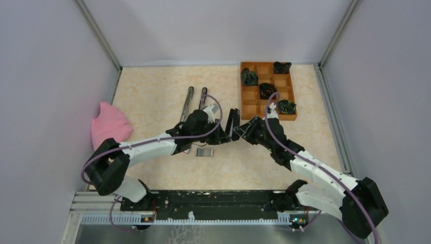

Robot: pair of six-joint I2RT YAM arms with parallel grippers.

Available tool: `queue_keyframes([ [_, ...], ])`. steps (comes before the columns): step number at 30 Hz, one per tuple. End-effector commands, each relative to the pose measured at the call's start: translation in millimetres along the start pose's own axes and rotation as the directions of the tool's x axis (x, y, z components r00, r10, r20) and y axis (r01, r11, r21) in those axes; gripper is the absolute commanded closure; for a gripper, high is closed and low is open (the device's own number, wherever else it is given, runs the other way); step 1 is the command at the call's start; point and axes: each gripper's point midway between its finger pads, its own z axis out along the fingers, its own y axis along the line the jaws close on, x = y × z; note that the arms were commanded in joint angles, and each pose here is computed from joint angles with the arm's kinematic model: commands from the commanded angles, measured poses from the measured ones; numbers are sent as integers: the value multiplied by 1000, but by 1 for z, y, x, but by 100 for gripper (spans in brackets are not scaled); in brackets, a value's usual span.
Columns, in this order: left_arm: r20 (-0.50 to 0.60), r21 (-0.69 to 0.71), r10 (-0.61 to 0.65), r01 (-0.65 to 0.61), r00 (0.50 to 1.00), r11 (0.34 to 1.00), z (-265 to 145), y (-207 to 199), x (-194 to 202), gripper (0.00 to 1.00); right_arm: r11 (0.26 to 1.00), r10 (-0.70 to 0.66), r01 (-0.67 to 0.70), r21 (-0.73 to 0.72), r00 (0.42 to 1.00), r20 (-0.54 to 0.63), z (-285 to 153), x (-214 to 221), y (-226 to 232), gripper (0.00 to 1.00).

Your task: Load the staples into the stapler

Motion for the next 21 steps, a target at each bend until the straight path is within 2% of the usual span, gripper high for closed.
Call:
queue_keyframes([
  [1,82,-18,40,-39,996,999,1,-1,-18,89,985,-7,16,-174,999,51,-4,-17,51,100],
  [3,88,-24,42,-40,995,999,0,1,-18,99,985,-20,26,-173,999,37,-3,-14,50,99],
  [5,94,-29,34,-32,995,999,-1,2,-18,100,983,-34,37,-177,999,19,-1,-11,50,86],
  [10,102,-29,4,-1,995,1000,-2,2,-17,100,978,-73,68,-199,997,-19,5,-1,53,59],
  [14,107,-32,-23,26,994,999,-1,4,-17,100,977,-94,87,-195,995,-31,9,5,52,52],
  [21,135,-16,-72,75,988,997,-4,1,-20,100,981,-122,114,-157,991,-46,16,16,40,51],
])
